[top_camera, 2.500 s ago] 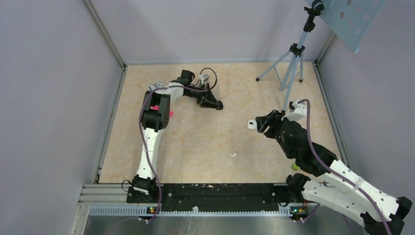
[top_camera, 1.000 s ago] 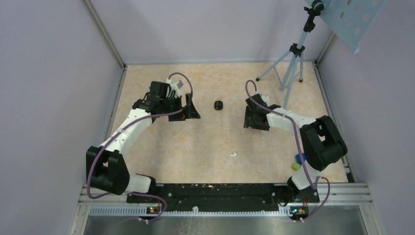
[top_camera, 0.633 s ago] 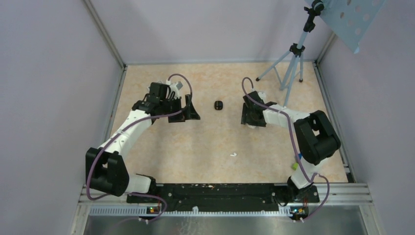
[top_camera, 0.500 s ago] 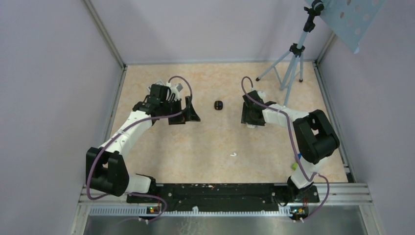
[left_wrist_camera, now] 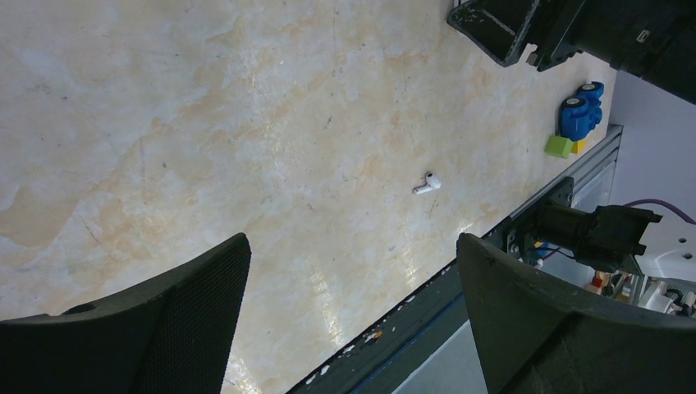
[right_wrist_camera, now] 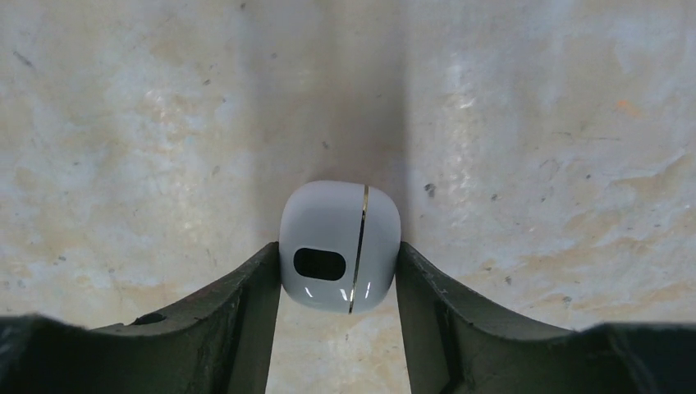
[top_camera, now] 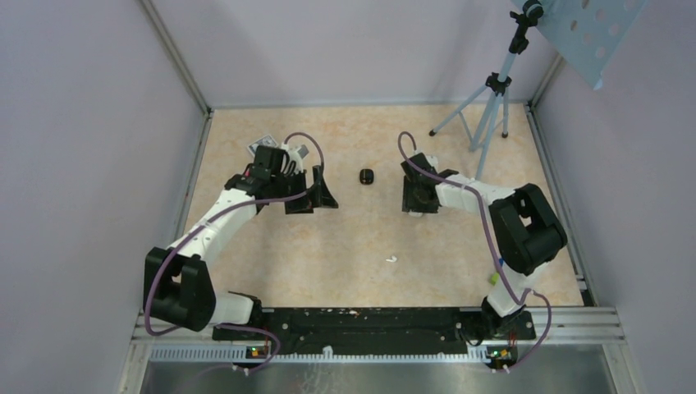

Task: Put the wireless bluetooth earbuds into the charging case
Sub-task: Pick up the charging case from the center of the board.

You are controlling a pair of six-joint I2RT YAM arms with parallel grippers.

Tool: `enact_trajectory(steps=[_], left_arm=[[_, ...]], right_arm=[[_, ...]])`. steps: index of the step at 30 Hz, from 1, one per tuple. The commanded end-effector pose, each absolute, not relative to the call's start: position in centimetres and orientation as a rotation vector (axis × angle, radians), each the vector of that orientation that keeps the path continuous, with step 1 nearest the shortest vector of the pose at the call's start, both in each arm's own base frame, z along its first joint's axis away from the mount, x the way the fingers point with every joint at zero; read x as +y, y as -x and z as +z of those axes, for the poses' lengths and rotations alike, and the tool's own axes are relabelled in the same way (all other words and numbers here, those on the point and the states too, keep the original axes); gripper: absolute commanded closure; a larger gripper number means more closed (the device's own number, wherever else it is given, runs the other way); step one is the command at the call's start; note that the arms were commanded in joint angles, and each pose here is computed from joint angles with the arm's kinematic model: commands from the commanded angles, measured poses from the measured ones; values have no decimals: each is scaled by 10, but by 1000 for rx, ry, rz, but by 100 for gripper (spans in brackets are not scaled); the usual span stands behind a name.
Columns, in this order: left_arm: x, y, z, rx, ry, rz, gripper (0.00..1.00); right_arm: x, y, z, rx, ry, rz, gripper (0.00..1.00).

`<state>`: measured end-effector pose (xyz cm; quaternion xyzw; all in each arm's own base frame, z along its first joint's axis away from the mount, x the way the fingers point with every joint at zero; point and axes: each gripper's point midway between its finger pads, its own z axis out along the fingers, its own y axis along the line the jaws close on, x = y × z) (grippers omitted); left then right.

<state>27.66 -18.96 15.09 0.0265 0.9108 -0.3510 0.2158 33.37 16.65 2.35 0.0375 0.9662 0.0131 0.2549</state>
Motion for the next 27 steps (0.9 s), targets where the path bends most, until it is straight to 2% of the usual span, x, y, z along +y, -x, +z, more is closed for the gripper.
enact_trajectory(steps=[1,10,17,20,24,27], left_arm=[[-194,-276,155,2502,-72,-994,2],[-209,-270,148,2532,-14,-1120,1],[-222,-255,123,2619,-1,-1229,1],[-222,-252,114,2657,23,-1237,1],[-234,-250,122,2589,26,-1380,1],[-236,-253,124,2564,54,-1428,5]], right_arm=[[200,-321,40,2620,19,153,52],[238,-295,49,2571,114,302,66],[270,-272,54,2522,271,490,66],[279,-262,50,2519,348,453,66],[301,-254,74,2382,396,608,66],[309,-251,98,2265,420,706,66]])
